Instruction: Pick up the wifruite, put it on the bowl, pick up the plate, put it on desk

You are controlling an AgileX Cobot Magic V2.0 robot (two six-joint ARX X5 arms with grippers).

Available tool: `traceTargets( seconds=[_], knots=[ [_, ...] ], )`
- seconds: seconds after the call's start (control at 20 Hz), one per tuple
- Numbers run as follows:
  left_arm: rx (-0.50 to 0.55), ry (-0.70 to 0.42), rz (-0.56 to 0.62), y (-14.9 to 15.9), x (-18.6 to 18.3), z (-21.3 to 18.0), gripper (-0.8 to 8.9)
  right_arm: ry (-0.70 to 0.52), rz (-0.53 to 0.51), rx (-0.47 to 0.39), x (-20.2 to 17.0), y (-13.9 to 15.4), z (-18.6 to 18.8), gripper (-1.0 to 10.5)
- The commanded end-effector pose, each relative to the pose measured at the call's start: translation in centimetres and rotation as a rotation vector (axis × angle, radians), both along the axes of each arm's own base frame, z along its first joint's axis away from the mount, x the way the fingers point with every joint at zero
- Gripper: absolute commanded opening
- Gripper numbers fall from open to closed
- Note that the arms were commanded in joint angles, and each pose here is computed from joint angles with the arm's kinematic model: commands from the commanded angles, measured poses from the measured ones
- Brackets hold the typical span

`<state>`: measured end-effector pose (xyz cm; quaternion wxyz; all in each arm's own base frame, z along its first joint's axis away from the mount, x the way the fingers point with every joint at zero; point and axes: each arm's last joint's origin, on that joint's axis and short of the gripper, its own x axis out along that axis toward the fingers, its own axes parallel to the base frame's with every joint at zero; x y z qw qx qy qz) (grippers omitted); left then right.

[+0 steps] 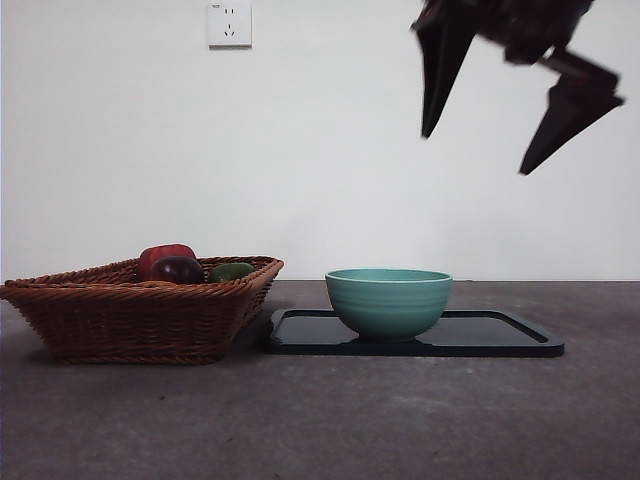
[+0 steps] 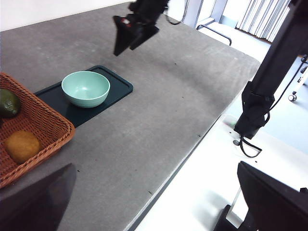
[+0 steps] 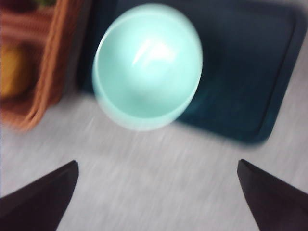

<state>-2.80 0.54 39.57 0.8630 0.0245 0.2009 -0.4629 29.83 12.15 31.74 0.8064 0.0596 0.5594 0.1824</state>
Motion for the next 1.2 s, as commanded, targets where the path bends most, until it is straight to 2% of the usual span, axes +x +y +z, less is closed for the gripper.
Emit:
traceTargets(
  seconds=[0.05, 0.25, 0.5, 0.6, 0.85, 0.95, 1.05, 1.2],
  knots=[
    [-0.010, -0.024, -0.014, 0.1, -0.1, 0.3, 6.48, -0.011, 0.004, -0.033, 2.6, 1.1, -1.2, 5.4],
    [-0.010, -0.024, -0.014, 0.1, -0.1, 0.3, 6.48, 0.027, -0.008, -0.067, 6.1, 2.4, -4.3, 5.4],
    [-0.010, -0.024, -0.014, 0.1, -0.1, 0.3, 6.48, 0.117, -0.023, -0.096, 8.3, 3.2, -8.9, 5.2],
    [-0.010, -0.024, -0.014, 0.1, -0.1, 0.3, 6.48, 0.146, -0.022, -0.107, 8.6, 3.3, -10.1, 4.1],
    [-0.010, -0.024, -0.014, 0.1, -0.1, 0.3, 6.48, 0.167, -0.031, -0.123, 8.7, 3.4, -10.8, 0.2],
    [-0.010, -0.024, -0.014, 0.1, -0.1, 0.3, 6.48, 0.162, -0.044, -0.158, 8.7, 3.2, -10.8, 0.1],
    [-0.010, -0.024, -0.014, 0.1, -0.1, 0.3, 6.48, 0.153, -0.044, -0.154, 8.6, 3.2, -10.4, 0.1],
    [-0.010, -0.024, -0.014, 0.1, -0.1, 0.3, 6.48, 0.117, -0.051, -0.164, 7.7, 2.7, -8.2, 0.1]
  ],
)
